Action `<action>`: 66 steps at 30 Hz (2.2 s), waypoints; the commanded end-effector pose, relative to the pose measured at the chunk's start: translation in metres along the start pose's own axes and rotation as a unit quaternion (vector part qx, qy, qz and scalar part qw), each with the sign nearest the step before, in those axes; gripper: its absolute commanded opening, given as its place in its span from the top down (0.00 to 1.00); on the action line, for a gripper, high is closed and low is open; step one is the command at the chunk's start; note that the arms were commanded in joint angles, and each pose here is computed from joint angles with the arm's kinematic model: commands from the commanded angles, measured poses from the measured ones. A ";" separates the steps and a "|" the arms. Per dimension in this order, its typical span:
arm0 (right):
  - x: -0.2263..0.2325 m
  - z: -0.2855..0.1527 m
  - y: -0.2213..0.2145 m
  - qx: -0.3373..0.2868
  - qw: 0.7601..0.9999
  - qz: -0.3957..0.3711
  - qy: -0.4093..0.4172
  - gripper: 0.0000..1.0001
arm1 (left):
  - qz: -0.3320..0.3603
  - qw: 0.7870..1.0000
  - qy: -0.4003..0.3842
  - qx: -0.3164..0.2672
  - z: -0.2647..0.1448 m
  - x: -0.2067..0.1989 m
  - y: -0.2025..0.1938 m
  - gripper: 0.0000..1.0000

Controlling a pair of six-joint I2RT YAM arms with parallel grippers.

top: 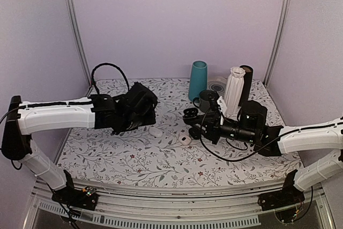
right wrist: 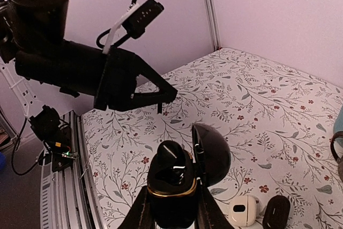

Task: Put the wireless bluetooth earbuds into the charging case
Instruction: Pick up the right earbud from the center of the board, then insert the right earbud into the right side groove of the charging case.

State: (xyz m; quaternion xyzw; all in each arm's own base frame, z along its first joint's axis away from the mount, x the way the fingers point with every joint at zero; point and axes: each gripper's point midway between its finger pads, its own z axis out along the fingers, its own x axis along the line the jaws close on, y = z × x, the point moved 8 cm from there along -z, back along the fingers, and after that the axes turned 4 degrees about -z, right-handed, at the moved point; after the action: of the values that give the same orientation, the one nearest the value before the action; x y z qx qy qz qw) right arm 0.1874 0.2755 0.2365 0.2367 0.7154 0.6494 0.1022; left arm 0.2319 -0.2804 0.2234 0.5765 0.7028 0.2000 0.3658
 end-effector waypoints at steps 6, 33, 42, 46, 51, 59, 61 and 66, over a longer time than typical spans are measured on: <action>0.011 0.036 0.037 -0.052 0.995 0.016 0.078 0.97 | 0.084 0.965 -0.190 -0.157 -0.081 -0.019 0.061 0.99; 0.048 0.075 0.097 -0.079 0.959 0.079 0.262 0.97 | 0.258 0.824 -0.435 -0.254 -0.163 -0.065 0.062 1.00; 0.057 0.065 0.111 -0.089 0.955 0.075 0.273 0.97 | 0.279 0.822 -0.417 -0.270 -0.166 -0.063 0.061 1.00; 0.056 0.064 0.109 -0.086 0.957 0.075 0.266 0.97 | 0.289 0.822 -0.405 -0.279 -0.171 -0.061 0.065 1.00; 0.055 0.061 0.114 -0.090 0.959 0.080 0.256 0.97 | 0.303 0.826 -0.384 -0.281 -0.170 -0.056 0.065 1.00; 0.055 0.061 0.119 -0.087 0.962 0.082 0.247 0.97 | 0.313 0.829 -0.367 -0.282 -0.167 -0.053 0.064 1.00; 0.055 0.062 0.119 -0.087 0.962 0.081 0.247 0.97 | 0.315 0.828 -0.369 -0.280 -0.166 -0.054 0.063 1.00; 0.056 0.065 0.120 -0.084 0.961 0.080 0.250 0.97 | 0.312 0.824 -0.382 -0.278 -0.167 -0.059 0.061 1.00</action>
State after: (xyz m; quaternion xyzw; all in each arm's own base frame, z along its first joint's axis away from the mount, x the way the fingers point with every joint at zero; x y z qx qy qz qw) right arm 0.1965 0.3646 0.3305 0.1299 0.6560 0.7338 -0.1195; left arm 0.1594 -0.2945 0.3828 0.6739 0.2178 0.2617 0.6557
